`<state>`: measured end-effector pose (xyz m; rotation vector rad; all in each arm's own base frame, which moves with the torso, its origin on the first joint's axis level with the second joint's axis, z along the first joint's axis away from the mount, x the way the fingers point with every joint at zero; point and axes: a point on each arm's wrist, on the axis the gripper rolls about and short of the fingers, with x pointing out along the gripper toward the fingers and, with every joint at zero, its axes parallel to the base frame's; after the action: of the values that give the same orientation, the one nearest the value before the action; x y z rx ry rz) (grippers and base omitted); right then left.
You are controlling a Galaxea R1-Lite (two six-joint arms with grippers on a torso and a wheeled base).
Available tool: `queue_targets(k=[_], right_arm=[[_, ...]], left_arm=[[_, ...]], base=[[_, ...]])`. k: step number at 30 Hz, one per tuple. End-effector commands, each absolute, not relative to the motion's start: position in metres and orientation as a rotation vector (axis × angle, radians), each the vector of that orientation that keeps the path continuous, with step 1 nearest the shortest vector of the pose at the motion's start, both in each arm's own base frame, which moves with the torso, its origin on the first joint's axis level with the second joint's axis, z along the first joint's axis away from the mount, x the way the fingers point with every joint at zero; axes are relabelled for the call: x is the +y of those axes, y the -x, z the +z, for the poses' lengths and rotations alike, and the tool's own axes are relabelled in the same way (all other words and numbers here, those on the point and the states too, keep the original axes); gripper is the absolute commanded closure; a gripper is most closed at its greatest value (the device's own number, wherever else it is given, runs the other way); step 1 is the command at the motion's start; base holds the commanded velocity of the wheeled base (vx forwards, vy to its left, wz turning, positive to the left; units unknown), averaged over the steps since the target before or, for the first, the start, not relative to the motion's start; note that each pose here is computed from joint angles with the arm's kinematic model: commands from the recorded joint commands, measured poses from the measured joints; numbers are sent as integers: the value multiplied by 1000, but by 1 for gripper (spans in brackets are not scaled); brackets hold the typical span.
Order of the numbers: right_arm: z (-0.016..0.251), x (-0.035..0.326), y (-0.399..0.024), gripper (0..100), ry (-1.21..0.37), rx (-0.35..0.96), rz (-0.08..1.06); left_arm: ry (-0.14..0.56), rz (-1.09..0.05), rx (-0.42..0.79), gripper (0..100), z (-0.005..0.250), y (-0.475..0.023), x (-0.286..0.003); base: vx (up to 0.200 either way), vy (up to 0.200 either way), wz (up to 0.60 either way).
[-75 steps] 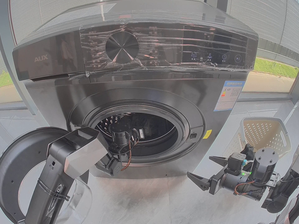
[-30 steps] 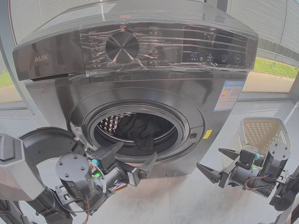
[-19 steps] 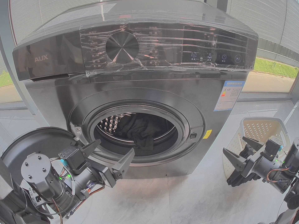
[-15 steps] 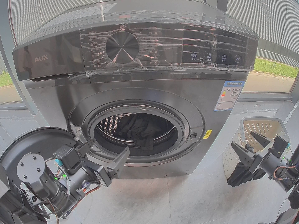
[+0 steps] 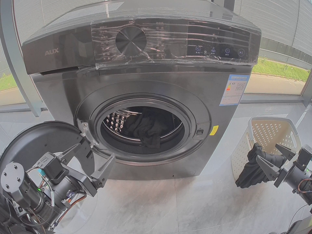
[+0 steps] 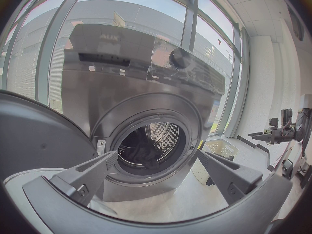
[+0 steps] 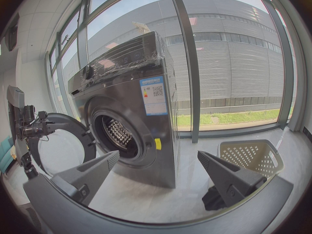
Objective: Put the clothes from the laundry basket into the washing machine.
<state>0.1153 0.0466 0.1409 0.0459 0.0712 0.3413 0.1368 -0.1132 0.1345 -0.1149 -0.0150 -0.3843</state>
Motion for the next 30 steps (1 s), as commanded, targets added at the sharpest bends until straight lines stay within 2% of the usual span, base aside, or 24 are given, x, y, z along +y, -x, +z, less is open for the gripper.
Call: queue_targets(k=[1, 9, 15, 17, 20, 24, 25, 27, 30], right_arm=[[146, 34, -85, 0, -60, 7, 347], [142, 19, -48, 0, -65, -37, 349], [143, 12, -35, 0, -64, -47, 314], [144, 11, -35, 0, -66, -57, 304], [145, 10, -33, 0, -46, -75, 268], [144, 5, -22, 0, -42, -140, 248], [143, 5, -19, 0, -42, -147, 248], [140, 3, -14, 0, -41, -150, 231], [137, 1, -9, 0, -38, -163, 194]], left_arm=[[142, -356, -107, 0, 151, -119, -95], [129, -313, -114, 0, 157, -107, -79], [129, -321, -205, 0, 170, -77, -54], [135, -313, -216, 0, 170, -68, -46], [125, -267, -171, 0, 162, -56, -32], [163, -269, -150, 0, 146, -27, -9], [147, -259, -112, 0, 140, -25, -8], [142, -202, -45, 0, 128, -21, -4], [148, -128, -51, 0, 120, -12, 3]], base=[[-200, 0, 0], [-200, 0, 0], [-200, 0, 0], [0, 0, 0], [0, 0, 0], [0, 0, 0], [0, 0, 0], [0, 0, 0], [0, 0, 0]])
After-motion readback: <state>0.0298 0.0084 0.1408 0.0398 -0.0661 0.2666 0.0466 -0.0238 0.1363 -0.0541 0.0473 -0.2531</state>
